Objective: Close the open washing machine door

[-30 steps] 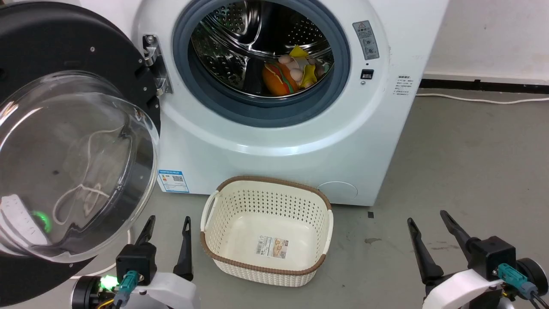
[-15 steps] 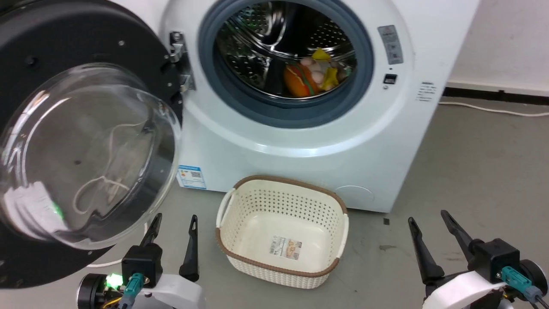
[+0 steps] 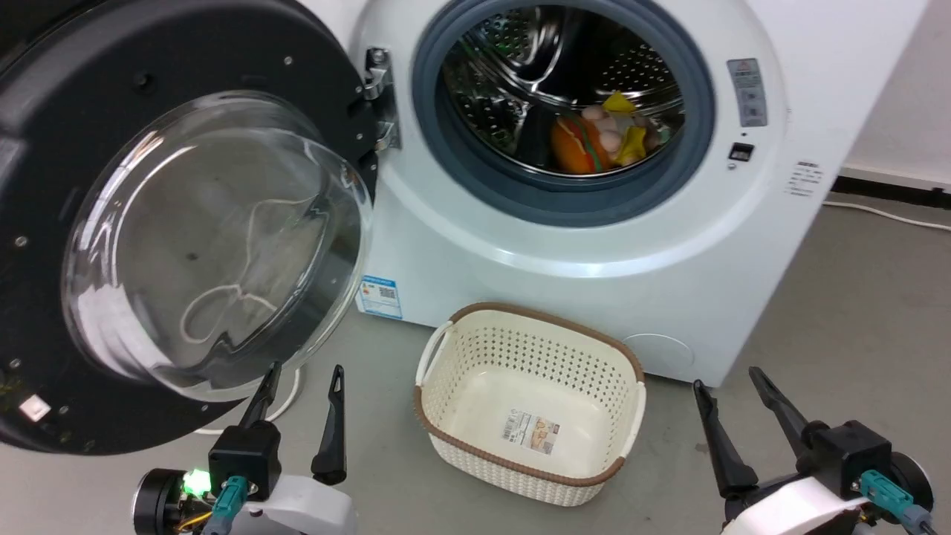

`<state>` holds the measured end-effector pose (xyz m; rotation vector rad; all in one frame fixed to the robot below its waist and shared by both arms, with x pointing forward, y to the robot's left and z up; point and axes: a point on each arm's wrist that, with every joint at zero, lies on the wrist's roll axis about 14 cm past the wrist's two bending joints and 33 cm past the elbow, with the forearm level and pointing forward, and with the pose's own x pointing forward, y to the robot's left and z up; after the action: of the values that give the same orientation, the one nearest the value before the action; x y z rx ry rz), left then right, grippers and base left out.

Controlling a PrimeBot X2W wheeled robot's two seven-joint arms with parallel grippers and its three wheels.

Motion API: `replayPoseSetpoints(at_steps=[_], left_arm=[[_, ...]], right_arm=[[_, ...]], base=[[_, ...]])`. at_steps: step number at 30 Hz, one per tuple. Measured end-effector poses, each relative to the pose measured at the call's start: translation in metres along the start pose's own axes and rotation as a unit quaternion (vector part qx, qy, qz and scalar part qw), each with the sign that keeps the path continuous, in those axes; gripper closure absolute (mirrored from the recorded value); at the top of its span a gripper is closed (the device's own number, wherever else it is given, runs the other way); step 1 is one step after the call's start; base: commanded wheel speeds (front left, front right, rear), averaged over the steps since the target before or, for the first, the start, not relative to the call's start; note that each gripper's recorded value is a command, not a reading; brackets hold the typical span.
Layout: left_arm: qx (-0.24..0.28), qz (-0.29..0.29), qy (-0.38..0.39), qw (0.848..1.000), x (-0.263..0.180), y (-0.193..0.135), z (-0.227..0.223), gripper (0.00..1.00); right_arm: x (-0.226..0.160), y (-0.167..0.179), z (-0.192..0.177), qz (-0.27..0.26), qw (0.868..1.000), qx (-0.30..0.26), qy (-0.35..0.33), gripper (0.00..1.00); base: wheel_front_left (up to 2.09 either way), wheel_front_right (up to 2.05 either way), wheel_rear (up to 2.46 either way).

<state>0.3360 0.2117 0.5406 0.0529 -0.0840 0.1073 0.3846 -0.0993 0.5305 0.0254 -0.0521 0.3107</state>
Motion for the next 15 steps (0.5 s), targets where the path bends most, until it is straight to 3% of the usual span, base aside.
replayPoseSetpoints(at_steps=[15], left_arm=[[0.003, 0.047, -0.022, 0.999, -0.012, 0.026, 0.010, 0.00]], right_arm=[[0.019, 0.040, -0.004, 0.063, 0.998, 0.008, -0.005, 0.00]], base=[[0.00, 0.00, 0.00]])
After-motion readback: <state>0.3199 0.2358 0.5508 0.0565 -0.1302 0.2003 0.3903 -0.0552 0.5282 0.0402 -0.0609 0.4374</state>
